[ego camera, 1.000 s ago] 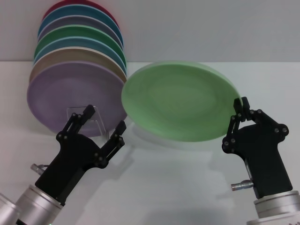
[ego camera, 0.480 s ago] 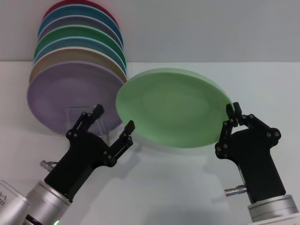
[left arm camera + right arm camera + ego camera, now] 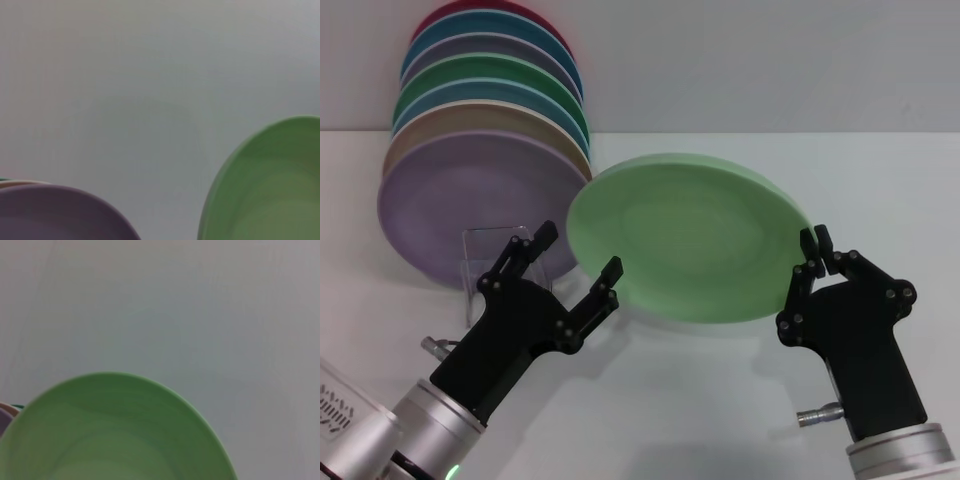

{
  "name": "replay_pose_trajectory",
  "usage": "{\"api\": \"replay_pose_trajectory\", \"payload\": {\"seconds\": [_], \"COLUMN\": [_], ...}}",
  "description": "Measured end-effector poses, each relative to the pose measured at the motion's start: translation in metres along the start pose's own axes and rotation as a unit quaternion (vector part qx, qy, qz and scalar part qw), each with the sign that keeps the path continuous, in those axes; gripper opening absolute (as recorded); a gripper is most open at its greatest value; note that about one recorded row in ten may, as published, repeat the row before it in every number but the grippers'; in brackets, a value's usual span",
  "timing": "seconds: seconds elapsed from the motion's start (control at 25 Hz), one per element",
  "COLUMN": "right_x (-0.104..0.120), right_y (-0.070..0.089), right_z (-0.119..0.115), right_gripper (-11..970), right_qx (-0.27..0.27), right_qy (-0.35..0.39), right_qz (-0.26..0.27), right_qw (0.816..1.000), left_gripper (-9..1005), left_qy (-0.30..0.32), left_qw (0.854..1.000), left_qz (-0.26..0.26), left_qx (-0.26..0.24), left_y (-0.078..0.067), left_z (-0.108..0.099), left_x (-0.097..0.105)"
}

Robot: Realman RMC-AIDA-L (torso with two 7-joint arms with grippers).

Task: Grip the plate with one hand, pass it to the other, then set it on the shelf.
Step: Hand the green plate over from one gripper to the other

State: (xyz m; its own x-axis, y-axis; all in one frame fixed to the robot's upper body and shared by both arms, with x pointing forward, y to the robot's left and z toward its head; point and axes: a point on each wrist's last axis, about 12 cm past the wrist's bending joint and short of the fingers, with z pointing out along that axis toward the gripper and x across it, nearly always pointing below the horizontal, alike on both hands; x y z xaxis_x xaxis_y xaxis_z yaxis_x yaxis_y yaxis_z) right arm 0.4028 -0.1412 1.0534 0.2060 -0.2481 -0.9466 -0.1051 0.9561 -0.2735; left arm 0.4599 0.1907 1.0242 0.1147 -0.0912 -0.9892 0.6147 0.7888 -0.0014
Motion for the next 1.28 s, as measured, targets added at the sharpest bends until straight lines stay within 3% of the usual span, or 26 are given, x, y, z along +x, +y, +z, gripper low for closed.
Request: {"api": "replay_pose_trajectory", "payload": {"seconds": [0.68,0.92,1.28], "right_x": [-0.001,-0.001,0.000], "right_y": [0.003,0.002,0.002], "right_z": [-0.005,-0.006,-0.006], "right_gripper": [18,18,18], "right_qx": [-0.008,-0.006,-0.007], "right_qy": [0.001,0.003,0.003], "right_qz": [-0.002,-0.003,-0.003], "right_qw": [1.000,1.000,1.000], "left_gripper": [783,683,359], "left_qy": [0.002,0.003,0.002], "left_qw": [1.000,1.000,1.000], "left_qz": [0.008,0.010,0.010], "left_qx": [0.008,0.007,0.003], "left_y": [0.004,0.005,0.007], "left_z": [0.013,0.013,0.013], "left_x": [-0.002,-0.002,-0.002]}}
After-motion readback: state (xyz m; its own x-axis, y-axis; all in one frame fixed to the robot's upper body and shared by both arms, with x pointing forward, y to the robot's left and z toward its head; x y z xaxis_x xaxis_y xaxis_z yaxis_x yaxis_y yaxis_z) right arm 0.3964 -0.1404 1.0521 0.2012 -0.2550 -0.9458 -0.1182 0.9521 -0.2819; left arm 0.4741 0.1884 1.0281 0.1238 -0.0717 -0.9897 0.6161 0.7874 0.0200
